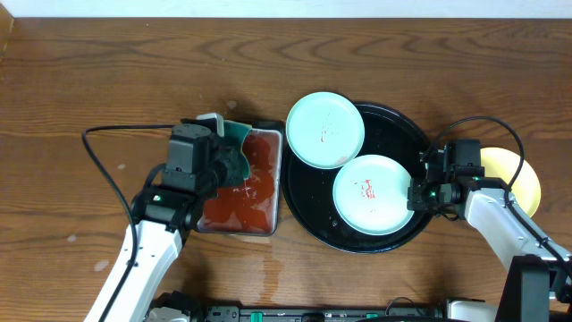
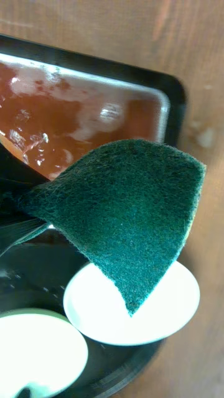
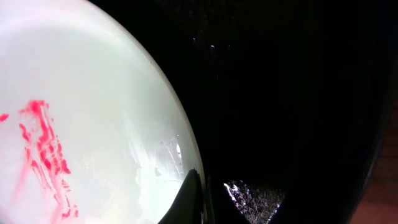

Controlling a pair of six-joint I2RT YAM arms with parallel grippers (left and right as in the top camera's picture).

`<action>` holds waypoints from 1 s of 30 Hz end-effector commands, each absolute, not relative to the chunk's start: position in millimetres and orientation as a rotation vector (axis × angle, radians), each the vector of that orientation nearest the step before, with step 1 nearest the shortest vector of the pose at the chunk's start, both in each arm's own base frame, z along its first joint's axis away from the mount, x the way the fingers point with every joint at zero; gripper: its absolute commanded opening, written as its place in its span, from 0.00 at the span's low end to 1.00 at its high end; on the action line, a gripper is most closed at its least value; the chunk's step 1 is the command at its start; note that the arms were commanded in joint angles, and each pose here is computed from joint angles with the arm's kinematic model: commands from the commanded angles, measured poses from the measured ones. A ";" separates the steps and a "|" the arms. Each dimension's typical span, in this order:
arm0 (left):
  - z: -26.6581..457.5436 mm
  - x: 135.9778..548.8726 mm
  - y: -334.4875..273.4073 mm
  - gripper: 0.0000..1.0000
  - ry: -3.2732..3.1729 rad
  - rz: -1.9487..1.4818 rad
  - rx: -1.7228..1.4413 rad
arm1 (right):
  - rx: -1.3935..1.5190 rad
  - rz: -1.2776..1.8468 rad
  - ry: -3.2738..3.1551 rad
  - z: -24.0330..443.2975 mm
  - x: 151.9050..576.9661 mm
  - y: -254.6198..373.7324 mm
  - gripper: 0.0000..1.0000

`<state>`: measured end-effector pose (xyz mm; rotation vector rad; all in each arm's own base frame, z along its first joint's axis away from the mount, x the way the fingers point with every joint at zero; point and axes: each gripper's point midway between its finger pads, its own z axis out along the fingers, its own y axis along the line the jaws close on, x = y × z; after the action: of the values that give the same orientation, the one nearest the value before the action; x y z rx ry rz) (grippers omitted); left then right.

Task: Clean dirty plates on tray and stack at the side
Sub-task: 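Grip the edge of the lower pale green plate with the right gripper, then lift the green sponge out of the basin with the left gripper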

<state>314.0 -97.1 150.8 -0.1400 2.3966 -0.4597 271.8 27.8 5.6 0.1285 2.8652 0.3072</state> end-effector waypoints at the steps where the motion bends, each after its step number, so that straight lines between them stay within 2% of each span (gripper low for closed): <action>1: 168.1 317.0 -98.0 0.07 2.329 -0.475 -0.107 | 0.106 0.301 2.873 3.4 268.5 30.9 0.01; 7: 190.4 320.1 -98.6 0.07 2.243 -0.503 -0.117 | 0.106 0.301 2.873 3.4 268.4 30.9 0.01; 15: 195.9 320.8 -90.7 0.07 2.208 -0.707 -0.536 | 0.106 0.301 2.874 3.3 268.2 31.0 0.01; 19: 204.8 319.6 -103.1 0.07 2.209 -0.877 -0.482 | 0.105 0.301 2.874 3.4 268.3 31.0 0.01; 30: 206.8 318.9 -92.3 0.07 2.214 -1.011 -0.435 | 0.105 0.301 2.874 3.4 268.3 31.0 0.01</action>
<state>323.3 -82.8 200.4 -0.5200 2.2126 -0.9239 271.8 27.8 5.6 0.1285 2.8652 0.3072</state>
